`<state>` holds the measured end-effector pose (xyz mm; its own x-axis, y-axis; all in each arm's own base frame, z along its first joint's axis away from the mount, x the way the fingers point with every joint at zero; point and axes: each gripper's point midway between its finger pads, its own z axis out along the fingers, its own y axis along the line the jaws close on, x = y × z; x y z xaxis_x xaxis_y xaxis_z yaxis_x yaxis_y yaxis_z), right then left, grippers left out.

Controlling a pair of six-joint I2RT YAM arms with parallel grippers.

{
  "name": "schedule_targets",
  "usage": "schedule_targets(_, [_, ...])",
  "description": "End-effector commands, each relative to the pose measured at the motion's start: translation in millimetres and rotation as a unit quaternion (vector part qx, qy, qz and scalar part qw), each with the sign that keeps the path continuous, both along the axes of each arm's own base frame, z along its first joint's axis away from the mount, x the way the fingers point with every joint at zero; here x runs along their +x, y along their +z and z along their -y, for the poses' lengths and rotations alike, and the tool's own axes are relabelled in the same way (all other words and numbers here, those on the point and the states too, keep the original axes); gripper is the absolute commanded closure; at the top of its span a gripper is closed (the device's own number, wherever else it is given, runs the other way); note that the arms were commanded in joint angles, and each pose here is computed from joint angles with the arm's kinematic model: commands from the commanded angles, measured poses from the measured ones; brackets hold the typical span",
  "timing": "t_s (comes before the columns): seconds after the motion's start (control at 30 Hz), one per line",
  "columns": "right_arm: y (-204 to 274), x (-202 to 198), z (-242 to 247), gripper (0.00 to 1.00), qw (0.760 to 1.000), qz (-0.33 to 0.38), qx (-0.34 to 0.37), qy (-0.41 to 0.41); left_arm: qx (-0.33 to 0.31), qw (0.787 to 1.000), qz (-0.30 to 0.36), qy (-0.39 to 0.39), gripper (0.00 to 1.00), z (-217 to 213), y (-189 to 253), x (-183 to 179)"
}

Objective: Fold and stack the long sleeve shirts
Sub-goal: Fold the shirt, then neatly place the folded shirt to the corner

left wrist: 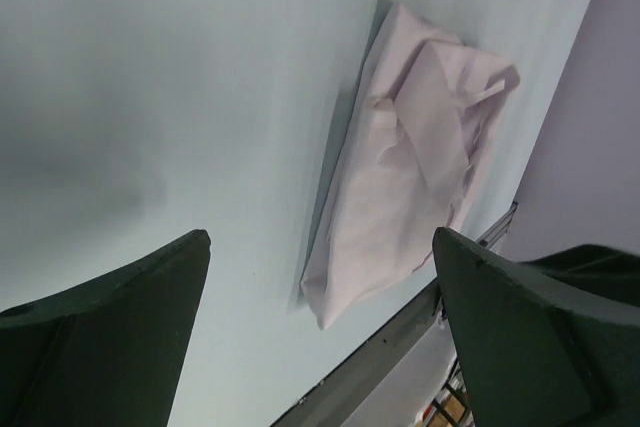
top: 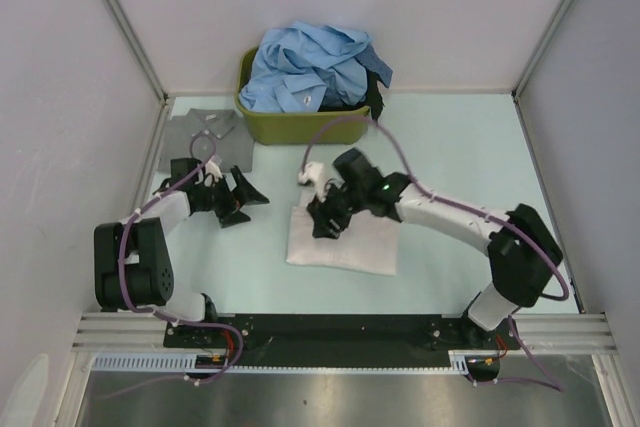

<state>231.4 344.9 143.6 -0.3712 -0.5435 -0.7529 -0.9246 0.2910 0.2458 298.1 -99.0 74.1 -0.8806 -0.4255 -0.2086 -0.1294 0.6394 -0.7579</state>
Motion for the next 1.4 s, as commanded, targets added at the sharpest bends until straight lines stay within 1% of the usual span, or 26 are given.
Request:
schedule_targets(0.0, [-24, 11, -38, 0.5, 0.986, 0.149, -0.067, 0.016, 0.024, 1.0, -0.01, -0.014, 0.01, -5, 0, -12])
schedule_targets(0.03, [-35, -5, -57, 0.52, 0.984, 0.154, -0.073, 0.042, 0.029, 0.999, -0.012, -0.019, 0.01, -5, -2, -14])
schedule_targets(0.07, [-38, -9, -67, 0.54, 0.983, 0.161, -0.074, 0.051, 0.035, 0.999, -0.014, -0.02, 0.01, -7, -3, -15])
schedule_targets(0.1, [-42, -11, -75, 0.58, 0.981, 0.169, -0.077, 0.056, 0.048, 0.999, -0.017, -0.016, 0.01, -10, -6, -15])
schedule_targets(0.13, [-50, -22, -90, 0.6, 0.98, 0.169, -0.078, 0.07, 0.056, 0.998, -0.02, -0.014, 0.01, -12, -10, -15])
schedule_targets(0.23, [-64, -28, -111, 0.61, 0.977, 0.186, -0.079, 0.066, 0.075, 0.997, -0.029, -0.003, 0.01, -19, -16, -11])
schedule_targets(0.27, [-68, -36, -118, 0.61, 0.976, 0.19, -0.08, 0.073, 0.079, 0.996, -0.029, -0.002, 0.01, -20, -16, -10])
schedule_targets(0.33, [-76, -34, -120, 0.6, 0.975, 0.194, -0.09, 0.062, 0.085, 0.996, -0.027, -0.003, 0.01, -22, -14, -8])
schedule_targets(0.47, [-103, -37, -115, 0.59, 0.971, 0.195, -0.122, 0.073, 0.094, 0.995, -0.033, 0.003, 0.0, -25, -16, -10])
schedule_targets(0.53, [-109, -37, -112, 0.59, 0.969, 0.196, -0.13, 0.077, 0.091, 0.995, -0.036, 0.005, 0.0, -24, -18, -13])
schedule_targets(0.6, [-115, -36, -107, 0.65, 0.968, 0.196, -0.139, 0.078, 0.09, 0.995, -0.035, 0.003, 0.01, -23, -18, -15])
schedule_targets(0.63, [-113, -35, -107, 0.7, 0.967, 0.199, -0.137, 0.078, 0.087, 0.996, -0.036, -0.002, 0.0, -21, -19, -18])
schedule_targets(0.67, [-109, -33, -107, 0.87, 0.968, 0.2, -0.134, 0.075, 0.081, 0.996, -0.034, -0.005, 0.01, -20, -18, -20])
schedule_targets(0.7, [-98, -28, -108, 0.99, 0.969, 0.203, -0.123, 0.065, 0.077, 0.996, -0.034, -0.013, 0.01, -17, -21, -25])
schedule_targets(0.73, [-91, -24, -109, 1.0, 0.971, 0.202, -0.115, 0.059, 0.065, 0.997, -0.028, -0.023, 0.01, -13, -20, -28])
schedule_targets(0.77, [-83, -24, -111, 1.0, 0.974, 0.194, -0.102, 0.056, 0.049, 0.998, -0.023, -0.032, 0.01, -8, -18, -31])
schedule_targets(0.8, [-65, -19, -111, 1.0, 0.976, 0.195, -0.083, 0.047, 0.008, 0.998, -0.009, -0.056, 0.01, 4, -12, -36])
schedule_targets(0.87, [-47, -23, -115, 1.0, 0.981, 0.181, -0.05, 0.05, -0.029, 0.997, 0.007, -0.066, 0.01, 15, -6, -40])
schedule_targets(0.9, [-38, -23, -116, 1.0, 0.982, 0.177, -0.033, 0.049, -0.06, 0.995, 0.014, -0.081, 0.0, 29, -2, -45])
schedule_targets(0.97, [-21, -24, -113, 1.0, 0.984, 0.17, 0.0, 0.046, -0.078, 0.992, 0.015, -0.095, 0.0, 42, 0, -48])
schedule_targets(1.0, [-20, -25, -111, 1.0, 0.985, 0.164, 0.003, 0.043, -0.092, 0.99, 0.024, -0.107, 0.01, 53, 6, -46])
schedule_targets(1.07, [-16, -25, -105, 1.0, 0.987, 0.157, 0.011, 0.04, -0.096, 0.989, 0.026, -0.113, 0.01, 62, 5, -47])
schedule_targets(1.17, [-14, -26, -97, 1.0, 0.988, 0.149, 0.015, 0.04, -0.115, 0.986, 0.03, -0.115, 0.01, 80, 7, -41])
schedule_targets(1.37, [-13, -27, -89, 1.0, 0.99, 0.132, 0.026, 0.038, -0.156, 0.983, 0.024, -0.096, 0.01, 94, 9, -30])
